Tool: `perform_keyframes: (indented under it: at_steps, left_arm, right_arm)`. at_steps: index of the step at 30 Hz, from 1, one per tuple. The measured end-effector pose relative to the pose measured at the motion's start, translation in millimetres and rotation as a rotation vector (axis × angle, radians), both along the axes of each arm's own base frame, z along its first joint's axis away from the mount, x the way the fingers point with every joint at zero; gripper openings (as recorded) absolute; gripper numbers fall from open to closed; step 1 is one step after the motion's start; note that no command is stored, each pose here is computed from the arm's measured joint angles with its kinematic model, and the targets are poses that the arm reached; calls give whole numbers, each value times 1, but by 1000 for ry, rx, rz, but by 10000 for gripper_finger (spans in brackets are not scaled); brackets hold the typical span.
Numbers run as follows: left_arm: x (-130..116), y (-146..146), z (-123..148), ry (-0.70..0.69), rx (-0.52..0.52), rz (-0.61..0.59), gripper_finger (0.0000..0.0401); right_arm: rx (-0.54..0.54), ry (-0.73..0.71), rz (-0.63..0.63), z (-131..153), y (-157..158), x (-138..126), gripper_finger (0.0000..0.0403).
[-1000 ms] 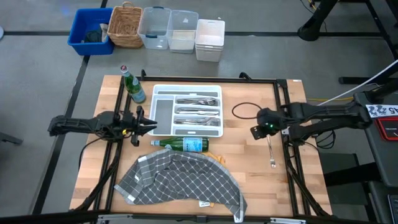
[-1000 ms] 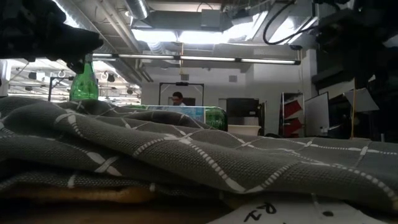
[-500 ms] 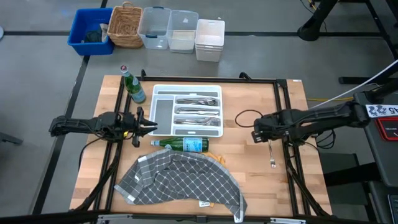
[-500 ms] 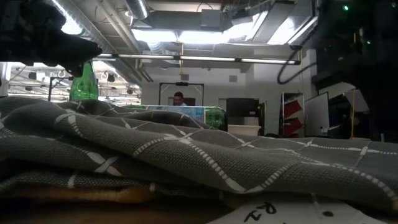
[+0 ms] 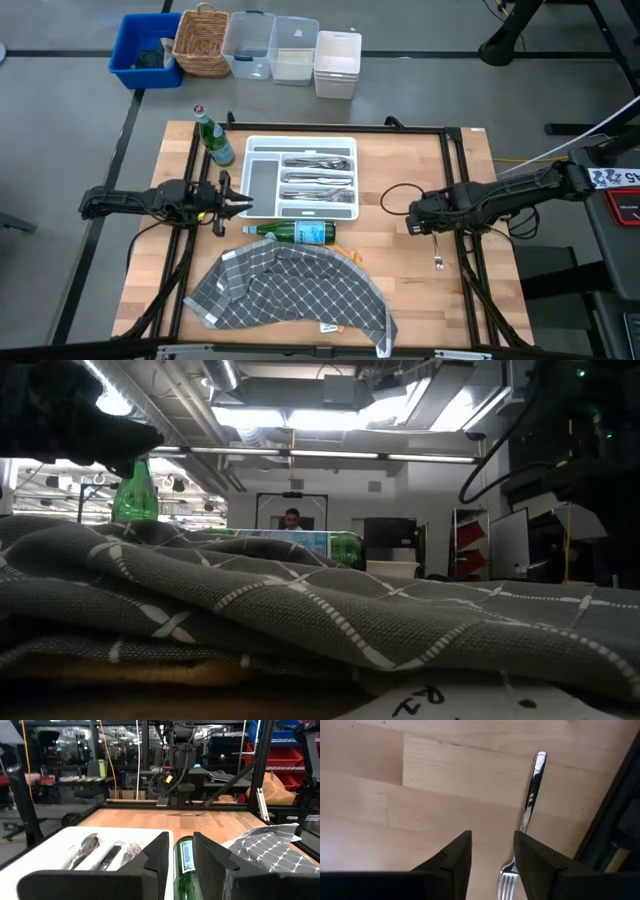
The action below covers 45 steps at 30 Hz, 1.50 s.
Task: Sort silverware
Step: Put the silver fork into the silverware tray
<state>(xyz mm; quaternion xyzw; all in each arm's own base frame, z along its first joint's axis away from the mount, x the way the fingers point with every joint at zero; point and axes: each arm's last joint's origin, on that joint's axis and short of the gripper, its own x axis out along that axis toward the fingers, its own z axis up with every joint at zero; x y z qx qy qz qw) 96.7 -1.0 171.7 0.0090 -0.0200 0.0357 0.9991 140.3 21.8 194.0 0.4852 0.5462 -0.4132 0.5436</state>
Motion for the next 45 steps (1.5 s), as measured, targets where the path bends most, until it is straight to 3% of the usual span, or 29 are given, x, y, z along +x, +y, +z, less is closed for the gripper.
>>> perform_keyframes:
  at_steps: [8,16,26,31,39,45]
  left_arm:
    - [0,0,-2,16,-46,-2,74]
    - [0,0,-2,15,-73,-3,74]
    - [0,0,-2,16,-77,-3,74]
    - [0,0,-2,16,-73,-3,74]
    - [0,0,-2,16,-73,-3,74]
    - [0,0,-2,16,-73,-3,74]
  right_arm:
    - [-23,6,-82,0,-1,0,147]
    - [173,-29,-215,2,5,8,147]
    - [177,82,-323,1,22,-2,147]
    - [73,113,-389,0,37,-13,147]
    - [-82,171,-373,-18,50,-21,147]
    - [-124,188,-356,-35,53,-20,147]
